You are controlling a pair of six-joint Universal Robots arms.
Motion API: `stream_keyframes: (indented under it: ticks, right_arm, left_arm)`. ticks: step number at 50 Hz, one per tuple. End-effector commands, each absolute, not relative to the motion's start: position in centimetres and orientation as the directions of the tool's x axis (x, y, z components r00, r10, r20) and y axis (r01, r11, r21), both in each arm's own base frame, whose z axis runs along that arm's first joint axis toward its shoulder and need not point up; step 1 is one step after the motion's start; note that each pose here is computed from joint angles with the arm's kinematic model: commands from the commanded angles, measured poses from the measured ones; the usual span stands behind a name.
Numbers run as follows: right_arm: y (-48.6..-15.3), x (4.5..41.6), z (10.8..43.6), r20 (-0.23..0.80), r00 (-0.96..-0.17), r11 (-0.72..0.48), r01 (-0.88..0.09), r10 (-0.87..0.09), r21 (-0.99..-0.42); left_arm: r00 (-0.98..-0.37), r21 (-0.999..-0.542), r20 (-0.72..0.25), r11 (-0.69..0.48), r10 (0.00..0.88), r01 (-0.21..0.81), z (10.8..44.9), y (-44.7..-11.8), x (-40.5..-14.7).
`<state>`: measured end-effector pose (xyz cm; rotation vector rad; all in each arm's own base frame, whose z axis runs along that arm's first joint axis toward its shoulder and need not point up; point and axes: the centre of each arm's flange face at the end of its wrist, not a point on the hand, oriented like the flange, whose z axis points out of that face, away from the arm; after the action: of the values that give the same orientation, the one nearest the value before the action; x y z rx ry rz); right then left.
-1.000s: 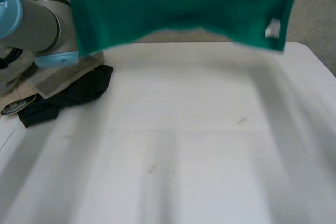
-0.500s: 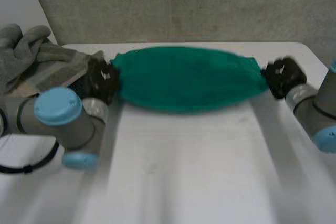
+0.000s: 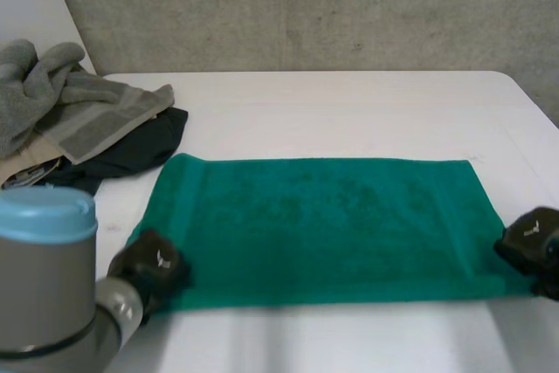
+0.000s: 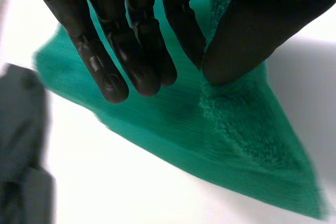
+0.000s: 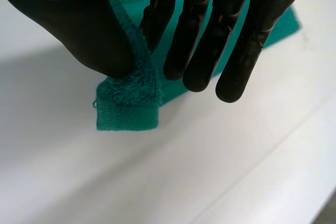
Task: Fold the laundry.
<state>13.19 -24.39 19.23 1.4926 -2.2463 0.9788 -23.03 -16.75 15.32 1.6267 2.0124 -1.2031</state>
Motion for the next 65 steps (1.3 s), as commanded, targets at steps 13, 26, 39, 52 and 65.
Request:
stream_keyframes:
  ticks: [13,26,39,52,65]
  right_arm:
    - [-38.5,18.6,15.8,0.803,-0.479,-0.026,-0.853,-0.354,-0.521]
    - [-42.5,20.5,12.4,0.835,-0.495,-0.066,-0.85,-0.24,-0.522]
    - [-39.1,19.1,22.7,0.558,-0.807,-0.115,-0.547,-0.194,-0.829]
    - [-34.2,14.6,17.5,0.401,-0.815,0.254,-0.528,-0.418,-0.81]
    - [-37.3,13.1,11.9,0.529,-0.735,0.221,-0.651,-0.424,-0.726]
  left_arm:
    - [-0.532,-0.581,-0.808,-0.192,0.253,0.791,13.9,-32.7,-30.7]
    - [-0.556,-0.561,-0.824,-0.307,0.114,0.769,13.9,-35.7,-32.7]
    - [-0.582,-0.576,-0.808,-0.324,0.089,0.75,15.7,-32.7,-31.2]
    - [-0.589,-0.62,-0.784,-0.267,0.196,0.737,14.6,-28.2,-29.0]
    - [-0.589,-0.626,-0.78,-0.272,0.211,0.731,14.5,-27.5,-29.4]
